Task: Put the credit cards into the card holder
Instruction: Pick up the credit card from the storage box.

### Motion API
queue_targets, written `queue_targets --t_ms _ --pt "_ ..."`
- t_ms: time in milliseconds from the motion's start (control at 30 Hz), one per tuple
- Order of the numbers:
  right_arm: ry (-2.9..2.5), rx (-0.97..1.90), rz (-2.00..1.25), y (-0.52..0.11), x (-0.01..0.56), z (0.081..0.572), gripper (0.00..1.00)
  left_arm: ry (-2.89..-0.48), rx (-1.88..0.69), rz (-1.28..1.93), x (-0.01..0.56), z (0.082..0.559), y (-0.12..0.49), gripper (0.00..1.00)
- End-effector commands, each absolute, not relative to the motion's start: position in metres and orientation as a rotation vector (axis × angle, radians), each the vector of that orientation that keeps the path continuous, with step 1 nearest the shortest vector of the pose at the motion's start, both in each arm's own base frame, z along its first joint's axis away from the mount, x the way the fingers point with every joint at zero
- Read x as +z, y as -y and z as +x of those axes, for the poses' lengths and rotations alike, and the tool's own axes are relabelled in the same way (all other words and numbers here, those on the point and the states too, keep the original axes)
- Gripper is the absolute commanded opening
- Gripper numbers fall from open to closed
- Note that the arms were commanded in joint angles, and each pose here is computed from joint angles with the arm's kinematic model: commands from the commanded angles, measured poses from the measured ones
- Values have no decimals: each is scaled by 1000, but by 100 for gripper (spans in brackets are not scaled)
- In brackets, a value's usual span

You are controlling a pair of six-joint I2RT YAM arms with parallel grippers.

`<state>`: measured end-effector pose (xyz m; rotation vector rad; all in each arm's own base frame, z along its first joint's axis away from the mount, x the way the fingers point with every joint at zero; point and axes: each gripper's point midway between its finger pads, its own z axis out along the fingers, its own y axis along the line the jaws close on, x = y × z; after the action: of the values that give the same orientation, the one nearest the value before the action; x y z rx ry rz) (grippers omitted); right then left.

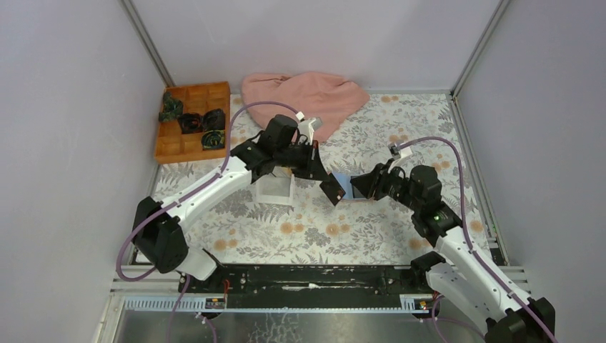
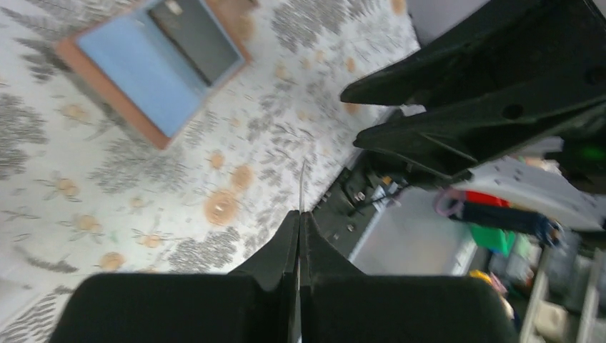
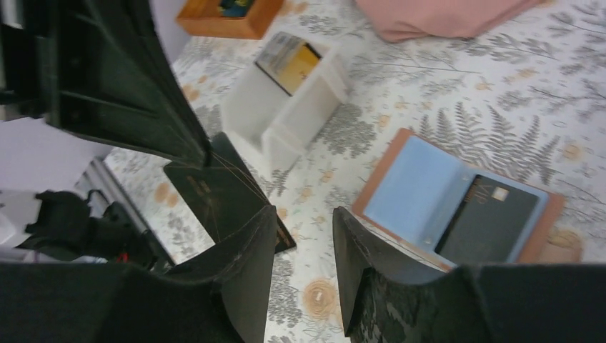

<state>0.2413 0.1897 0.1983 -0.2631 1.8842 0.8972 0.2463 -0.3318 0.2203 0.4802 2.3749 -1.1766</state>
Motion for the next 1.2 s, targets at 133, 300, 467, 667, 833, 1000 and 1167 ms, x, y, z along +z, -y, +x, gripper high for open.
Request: queue_targets --t_ms 133,300,467,667,833,1000,1167 --pt "-1784 1166 -423 -218 231 206 43 -2177 -1585 715 265 202 344 0" --pt "-1768 1248 -470 -225 237 194 44 -2145 -1633 769 270 194 341 0" --pt "-1766 1309 -493 -229 239 186 44 -2124 -1654 802 271 192 338 0" --pt "-1755 1355 -521 -231 243 178 43 -2112 -1662 834 272 191 336 0" --pt "-1754 1334 -510 -229 243 178 43 -2102 -1661 855 275 188 333 0" --pt "-1739 1290 -479 -224 247 182 43 -2094 -1654 872 275 184 328 0" --pt "-1731 1288 -481 -224 250 181 43 -2088 -1654 882 274 181 326 0"
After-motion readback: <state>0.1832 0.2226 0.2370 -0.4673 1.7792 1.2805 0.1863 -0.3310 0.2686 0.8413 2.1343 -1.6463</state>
